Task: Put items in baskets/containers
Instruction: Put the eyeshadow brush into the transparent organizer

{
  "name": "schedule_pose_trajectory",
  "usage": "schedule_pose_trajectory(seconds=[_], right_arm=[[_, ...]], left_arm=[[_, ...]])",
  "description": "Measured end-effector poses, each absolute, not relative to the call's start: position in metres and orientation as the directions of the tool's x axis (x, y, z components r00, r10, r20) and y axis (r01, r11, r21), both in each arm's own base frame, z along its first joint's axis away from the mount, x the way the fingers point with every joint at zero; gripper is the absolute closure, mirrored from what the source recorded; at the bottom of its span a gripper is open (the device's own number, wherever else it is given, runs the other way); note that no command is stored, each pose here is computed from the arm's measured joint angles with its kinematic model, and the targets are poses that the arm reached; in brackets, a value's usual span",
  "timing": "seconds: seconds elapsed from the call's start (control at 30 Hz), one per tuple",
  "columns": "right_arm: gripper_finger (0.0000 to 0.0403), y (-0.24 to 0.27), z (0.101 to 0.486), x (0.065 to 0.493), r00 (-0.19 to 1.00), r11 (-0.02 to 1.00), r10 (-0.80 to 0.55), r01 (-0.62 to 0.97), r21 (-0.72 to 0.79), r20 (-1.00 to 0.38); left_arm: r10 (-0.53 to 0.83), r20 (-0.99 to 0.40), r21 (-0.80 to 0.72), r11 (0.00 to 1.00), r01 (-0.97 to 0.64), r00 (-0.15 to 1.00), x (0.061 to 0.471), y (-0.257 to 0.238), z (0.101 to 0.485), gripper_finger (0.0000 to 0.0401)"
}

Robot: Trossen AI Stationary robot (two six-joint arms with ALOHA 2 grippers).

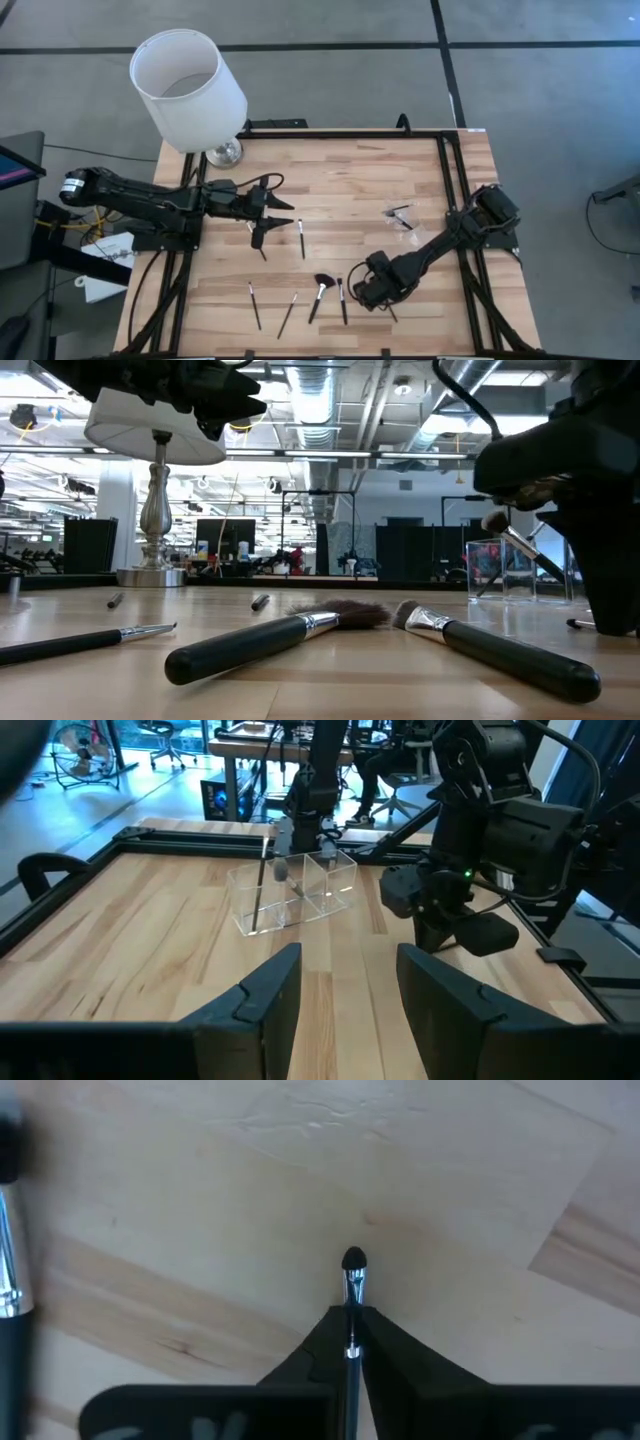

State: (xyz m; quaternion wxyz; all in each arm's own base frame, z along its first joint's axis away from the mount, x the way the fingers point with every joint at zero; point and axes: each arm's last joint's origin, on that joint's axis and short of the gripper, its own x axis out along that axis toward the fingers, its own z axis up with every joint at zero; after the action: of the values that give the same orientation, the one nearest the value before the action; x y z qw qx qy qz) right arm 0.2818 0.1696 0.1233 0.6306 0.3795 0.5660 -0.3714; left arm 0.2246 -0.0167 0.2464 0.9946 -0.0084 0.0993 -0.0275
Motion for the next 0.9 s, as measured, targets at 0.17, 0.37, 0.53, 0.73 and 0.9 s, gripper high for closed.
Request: schedule_pose_trajectory(seconds=[0.17, 0.37, 0.53, 0.73, 0.9], right_arm=[[0.0396, 0.17, 0.134, 0.278, 0.129, 0.47, -0.082, 0.879, 0.076, -0.988], [0.0395, 0.156, 0.152, 0.268, 0.16, 0.473, -0.264, 0.881, 0.017, -0.951], [0.0399, 0.15, 0.172, 0.256, 0.19, 0.486, -0.366, 0.874, -0.013, -0.911], [0.0403, 0.14, 0.212, 0.231, 0.27, 0.489, -0.492, 0.872, -0.006, -0.828], [0.0402, 0.129, 0.244, 0.194, 0.256, 0.464, -0.584, 0.884, -0.058, -0.77]], left_arm=[[-0.056, -0.197, -0.022, 0.998, 0.053, 0.979, 0.225, -0.017, 0.246, 0.0238], [-0.056, -0.197, -0.023, 0.998, 0.053, 0.979, 0.224, -0.017, 0.246, 0.0238], [-0.056, -0.199, -0.023, 0.998, 0.053, 0.978, 0.224, -0.017, 0.246, 0.0238], [-0.057, -0.199, -0.026, 0.998, 0.053, 0.978, 0.224, -0.017, 0.246, 0.0238], [-0.056, -0.199, -0.028, 0.998, 0.052, 0.978, 0.224, -0.017, 0.246, 0.0238]])
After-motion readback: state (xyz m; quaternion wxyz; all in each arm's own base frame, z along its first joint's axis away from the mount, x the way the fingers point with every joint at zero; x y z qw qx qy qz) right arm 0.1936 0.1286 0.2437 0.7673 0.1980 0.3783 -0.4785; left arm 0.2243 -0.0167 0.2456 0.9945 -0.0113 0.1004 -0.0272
